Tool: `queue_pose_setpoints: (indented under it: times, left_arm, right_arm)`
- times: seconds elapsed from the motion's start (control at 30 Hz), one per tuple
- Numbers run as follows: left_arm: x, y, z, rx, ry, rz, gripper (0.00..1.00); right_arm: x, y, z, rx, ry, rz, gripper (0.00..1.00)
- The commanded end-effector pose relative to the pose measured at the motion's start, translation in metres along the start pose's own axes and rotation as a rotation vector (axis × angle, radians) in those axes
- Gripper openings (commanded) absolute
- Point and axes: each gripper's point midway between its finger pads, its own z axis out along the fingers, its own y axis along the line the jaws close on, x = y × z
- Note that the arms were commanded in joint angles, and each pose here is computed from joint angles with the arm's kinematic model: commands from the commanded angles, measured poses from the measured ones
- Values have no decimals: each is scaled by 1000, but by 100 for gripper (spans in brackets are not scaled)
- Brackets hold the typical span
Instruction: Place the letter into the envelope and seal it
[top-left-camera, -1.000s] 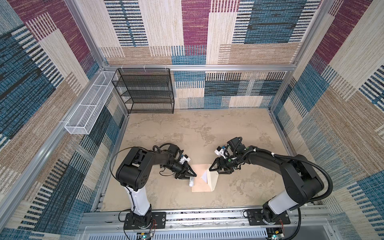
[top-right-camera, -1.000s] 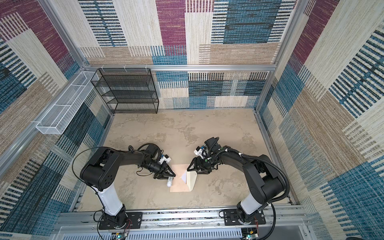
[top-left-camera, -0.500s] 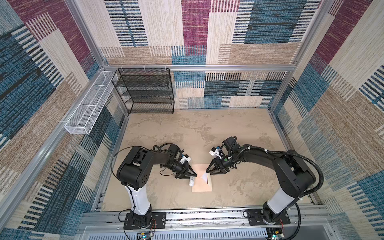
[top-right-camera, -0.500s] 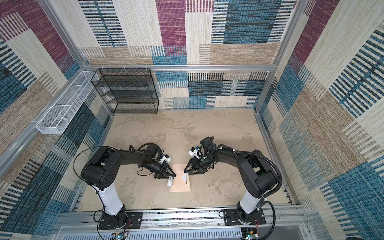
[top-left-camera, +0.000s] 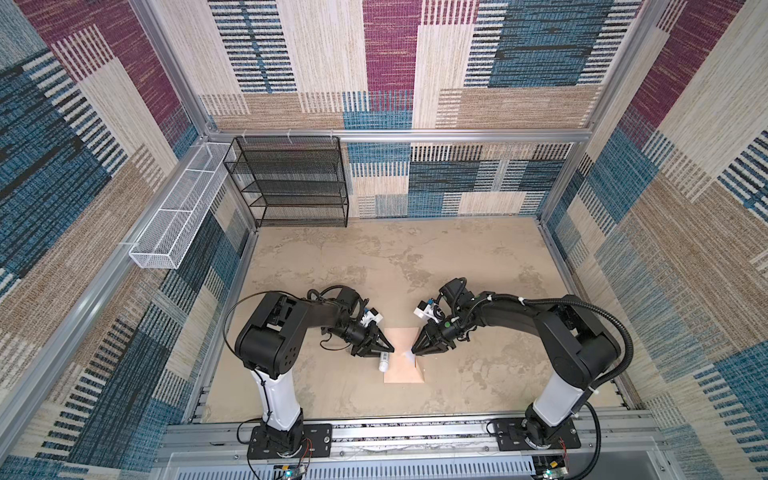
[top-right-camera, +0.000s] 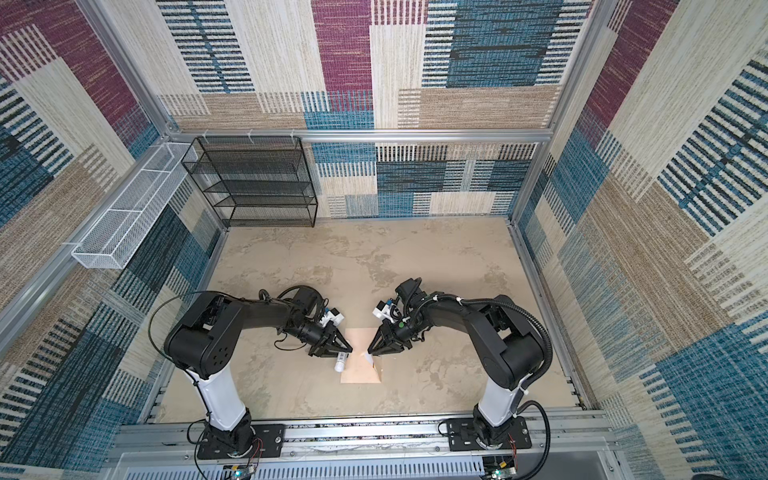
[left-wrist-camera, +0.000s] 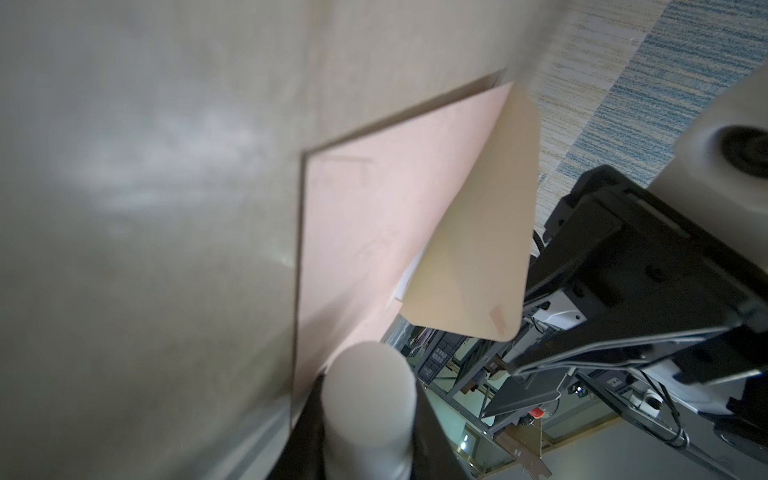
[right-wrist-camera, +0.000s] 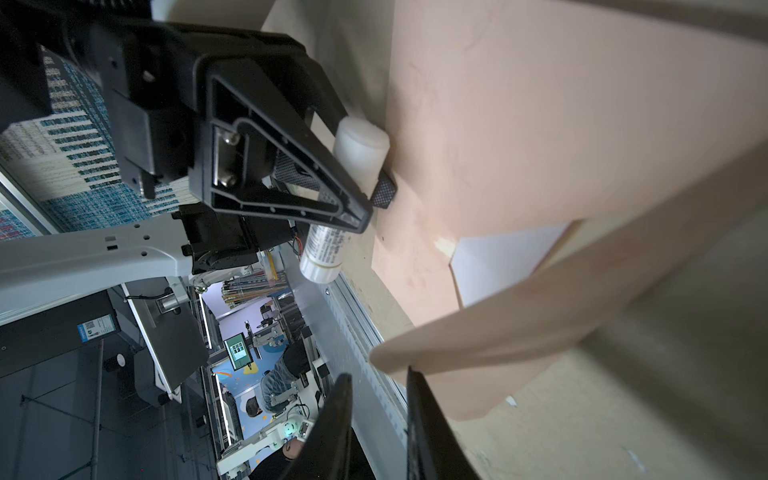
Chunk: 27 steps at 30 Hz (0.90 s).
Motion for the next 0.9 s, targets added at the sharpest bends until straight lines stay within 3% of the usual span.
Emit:
queue_pose_setpoints:
  times: [0.0,0.1,0.27,0.57,0.87]
  left_arm:
    - [-2,37,-2,-183,-39,-95,0]
    - [-2,37,-2,-183,-36,-95,0]
    - [-3,36,-3,-181,-36,-94,0]
    - [-3,35,-4,-178,-34,-95,0]
    - [-4,35,-4,-178,-34,-89,0]
  right_arm:
    - [-5,-1,2,-3,-14,-31,24]
    - [-7,-1,2,-1,-18,-35,24]
    - [-10,-5,3,17,-27,-37,34]
    - [-15,-14,3,70,-54,-44,22]
    - [-23,-24,4,177,-78,-59,20]
